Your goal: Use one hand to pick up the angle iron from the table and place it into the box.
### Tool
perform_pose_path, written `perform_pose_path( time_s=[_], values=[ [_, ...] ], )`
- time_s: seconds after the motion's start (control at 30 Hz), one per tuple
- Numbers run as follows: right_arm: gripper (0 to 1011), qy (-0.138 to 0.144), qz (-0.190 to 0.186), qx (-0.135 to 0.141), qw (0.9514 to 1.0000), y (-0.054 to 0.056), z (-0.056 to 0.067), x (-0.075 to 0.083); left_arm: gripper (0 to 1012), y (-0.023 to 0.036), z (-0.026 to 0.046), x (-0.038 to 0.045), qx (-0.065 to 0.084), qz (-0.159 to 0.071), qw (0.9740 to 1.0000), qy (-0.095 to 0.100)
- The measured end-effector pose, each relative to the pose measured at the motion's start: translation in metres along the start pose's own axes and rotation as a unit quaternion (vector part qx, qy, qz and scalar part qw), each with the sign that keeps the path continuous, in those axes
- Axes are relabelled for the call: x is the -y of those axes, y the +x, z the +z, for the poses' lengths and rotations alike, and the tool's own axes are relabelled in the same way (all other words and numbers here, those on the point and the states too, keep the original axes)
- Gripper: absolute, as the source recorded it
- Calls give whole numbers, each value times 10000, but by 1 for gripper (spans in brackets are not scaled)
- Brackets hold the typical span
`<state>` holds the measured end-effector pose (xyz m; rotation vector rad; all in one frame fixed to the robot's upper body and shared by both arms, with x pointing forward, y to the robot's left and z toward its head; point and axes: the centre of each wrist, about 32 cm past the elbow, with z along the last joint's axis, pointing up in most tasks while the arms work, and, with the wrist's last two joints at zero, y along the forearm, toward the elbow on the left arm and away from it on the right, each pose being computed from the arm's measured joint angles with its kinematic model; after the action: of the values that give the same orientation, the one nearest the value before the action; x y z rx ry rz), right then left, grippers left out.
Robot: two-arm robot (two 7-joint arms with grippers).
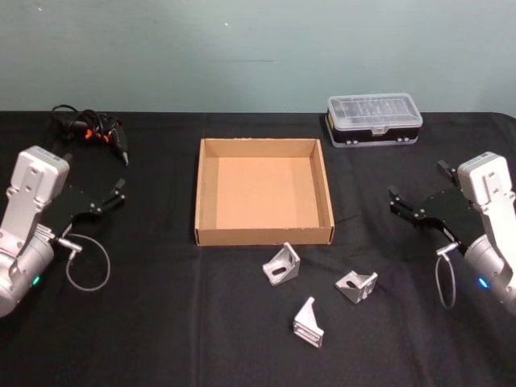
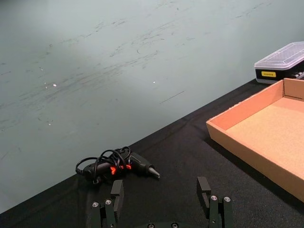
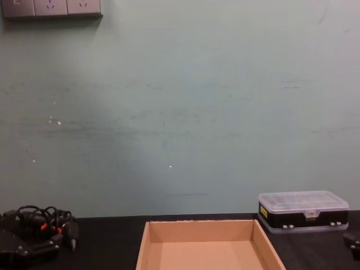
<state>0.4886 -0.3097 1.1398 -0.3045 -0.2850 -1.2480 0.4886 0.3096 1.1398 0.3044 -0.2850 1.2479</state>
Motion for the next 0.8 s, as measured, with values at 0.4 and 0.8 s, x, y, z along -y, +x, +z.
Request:
perform_pose_path(
  time_s=[0.4, 0.8],
  values=[
    [1003, 132, 6, -62, 9999, 73, 64, 57, 1011, 0, 0, 0, 0, 0, 10000, 0],
    [1003, 255, 345, -505, 9978, 111, 198, 461, 1011, 0, 0, 0, 0, 0, 10000, 0]
  ],
)
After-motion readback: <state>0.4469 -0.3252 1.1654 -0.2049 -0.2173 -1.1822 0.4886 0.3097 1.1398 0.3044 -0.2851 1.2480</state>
